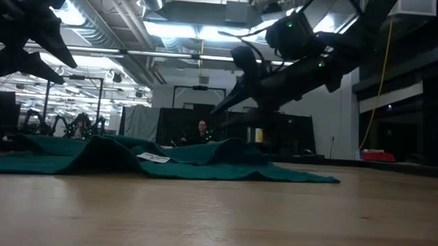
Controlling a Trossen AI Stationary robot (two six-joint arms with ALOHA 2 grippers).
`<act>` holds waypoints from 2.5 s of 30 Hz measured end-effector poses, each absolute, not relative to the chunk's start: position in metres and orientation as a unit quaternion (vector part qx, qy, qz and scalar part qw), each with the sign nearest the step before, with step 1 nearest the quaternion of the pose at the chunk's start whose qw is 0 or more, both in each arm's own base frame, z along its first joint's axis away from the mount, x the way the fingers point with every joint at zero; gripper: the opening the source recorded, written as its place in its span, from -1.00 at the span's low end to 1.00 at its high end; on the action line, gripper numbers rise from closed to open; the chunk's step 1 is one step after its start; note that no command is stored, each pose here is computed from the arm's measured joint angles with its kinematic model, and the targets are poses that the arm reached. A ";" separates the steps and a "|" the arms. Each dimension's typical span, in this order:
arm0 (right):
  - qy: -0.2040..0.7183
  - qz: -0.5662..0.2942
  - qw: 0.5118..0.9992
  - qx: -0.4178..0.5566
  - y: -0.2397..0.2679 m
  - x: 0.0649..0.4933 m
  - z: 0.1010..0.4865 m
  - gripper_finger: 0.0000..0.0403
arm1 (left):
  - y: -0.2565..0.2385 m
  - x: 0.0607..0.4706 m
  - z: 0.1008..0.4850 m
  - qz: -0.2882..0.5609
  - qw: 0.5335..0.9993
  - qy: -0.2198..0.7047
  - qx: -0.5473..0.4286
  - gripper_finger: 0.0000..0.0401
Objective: Fold microfiber towels
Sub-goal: Fold the black towel on the table
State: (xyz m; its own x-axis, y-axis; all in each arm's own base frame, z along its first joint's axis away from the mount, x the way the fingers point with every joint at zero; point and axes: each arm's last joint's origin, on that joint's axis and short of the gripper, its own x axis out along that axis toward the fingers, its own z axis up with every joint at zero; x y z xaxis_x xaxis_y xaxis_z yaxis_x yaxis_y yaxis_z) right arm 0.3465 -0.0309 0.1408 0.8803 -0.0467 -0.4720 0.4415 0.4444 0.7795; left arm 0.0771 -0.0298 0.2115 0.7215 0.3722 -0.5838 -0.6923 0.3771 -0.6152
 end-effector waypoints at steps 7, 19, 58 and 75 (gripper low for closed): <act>0.193 -0.148 0.826 0.508 -0.036 0.361 0.137 -0.25 | -0.030 0.077 0.211 0.327 0.810 0.179 -0.453 -0.04; 0.230 -0.190 0.808 0.508 -0.051 0.354 0.127 -0.21 | -0.031 0.077 0.211 0.321 0.809 0.194 -0.452 -0.04; 0.231 -0.203 0.792 0.528 -0.073 0.353 0.111 -0.29 | -0.031 0.077 0.211 0.320 0.805 0.197 -0.459 -0.04; 0.214 -0.098 0.812 0.534 -0.092 0.401 0.127 -0.96 | -0.031 0.077 0.210 0.319 0.804 0.200 -0.459 -0.04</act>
State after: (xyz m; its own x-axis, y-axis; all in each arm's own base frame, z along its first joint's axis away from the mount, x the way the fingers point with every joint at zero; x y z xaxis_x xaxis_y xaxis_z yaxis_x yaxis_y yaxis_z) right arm 0.4012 -0.0922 0.1268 0.8889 0.0698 -0.4527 0.3880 0.4105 0.8252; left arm 0.0770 -0.0311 0.2104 0.7165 0.3297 -0.6148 -0.6970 0.3742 -0.6116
